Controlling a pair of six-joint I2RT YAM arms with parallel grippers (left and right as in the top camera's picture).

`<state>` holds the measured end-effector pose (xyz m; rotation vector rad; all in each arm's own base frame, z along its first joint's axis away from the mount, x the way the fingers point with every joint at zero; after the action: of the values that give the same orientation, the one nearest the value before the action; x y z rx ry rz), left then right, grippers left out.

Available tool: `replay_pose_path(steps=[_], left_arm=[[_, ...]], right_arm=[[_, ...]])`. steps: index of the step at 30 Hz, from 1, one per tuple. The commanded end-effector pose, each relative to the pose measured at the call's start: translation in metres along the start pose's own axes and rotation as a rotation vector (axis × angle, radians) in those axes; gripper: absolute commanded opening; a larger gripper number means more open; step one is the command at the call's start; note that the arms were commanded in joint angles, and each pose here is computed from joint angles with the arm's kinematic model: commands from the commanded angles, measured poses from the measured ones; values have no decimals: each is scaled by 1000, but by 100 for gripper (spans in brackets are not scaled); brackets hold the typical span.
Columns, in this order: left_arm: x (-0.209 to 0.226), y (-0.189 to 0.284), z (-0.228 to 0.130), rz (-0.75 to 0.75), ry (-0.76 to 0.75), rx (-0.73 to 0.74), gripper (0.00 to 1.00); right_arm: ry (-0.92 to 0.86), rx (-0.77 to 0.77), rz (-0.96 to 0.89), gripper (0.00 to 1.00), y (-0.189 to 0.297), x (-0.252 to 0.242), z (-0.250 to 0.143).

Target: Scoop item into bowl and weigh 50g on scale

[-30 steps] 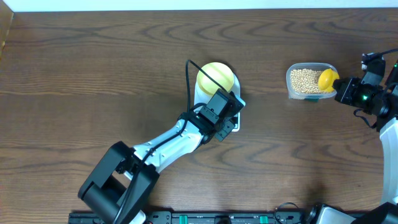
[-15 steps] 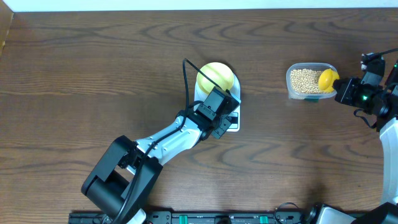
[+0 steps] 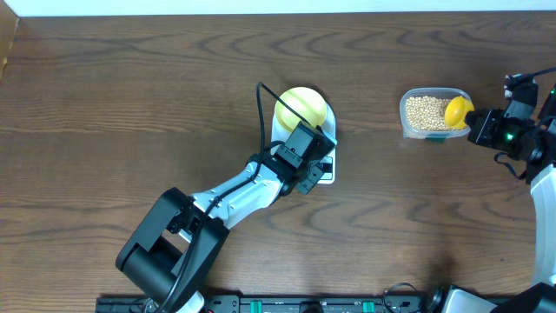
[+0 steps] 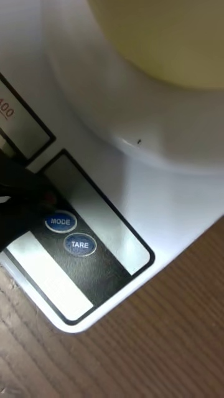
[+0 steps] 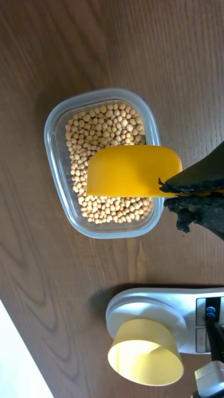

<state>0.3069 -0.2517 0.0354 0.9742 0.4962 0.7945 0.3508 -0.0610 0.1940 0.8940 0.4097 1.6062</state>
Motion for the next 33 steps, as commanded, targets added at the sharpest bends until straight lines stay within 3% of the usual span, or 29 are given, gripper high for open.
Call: replay_pose_path(steps=[1,33], left_arm=[[-1,-9,-8,-16,10,36,7],[9,-20,-26,-36,26,104,7]], right_arm=[[32,-23,3,1,6,5,7],[28,-14,-24,1,6,1,5]])
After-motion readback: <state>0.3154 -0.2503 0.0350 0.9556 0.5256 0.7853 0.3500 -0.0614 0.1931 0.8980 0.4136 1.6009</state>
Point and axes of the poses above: each gripper's point midway between its finger pads, its own y axis back along the fingers, its own x axis along the line the jaws close on, z = x × y, the point moved 2 cm from there along y, back along the fingers, and after that the axes turned 6 degrees about y, right-handed, at the moved point
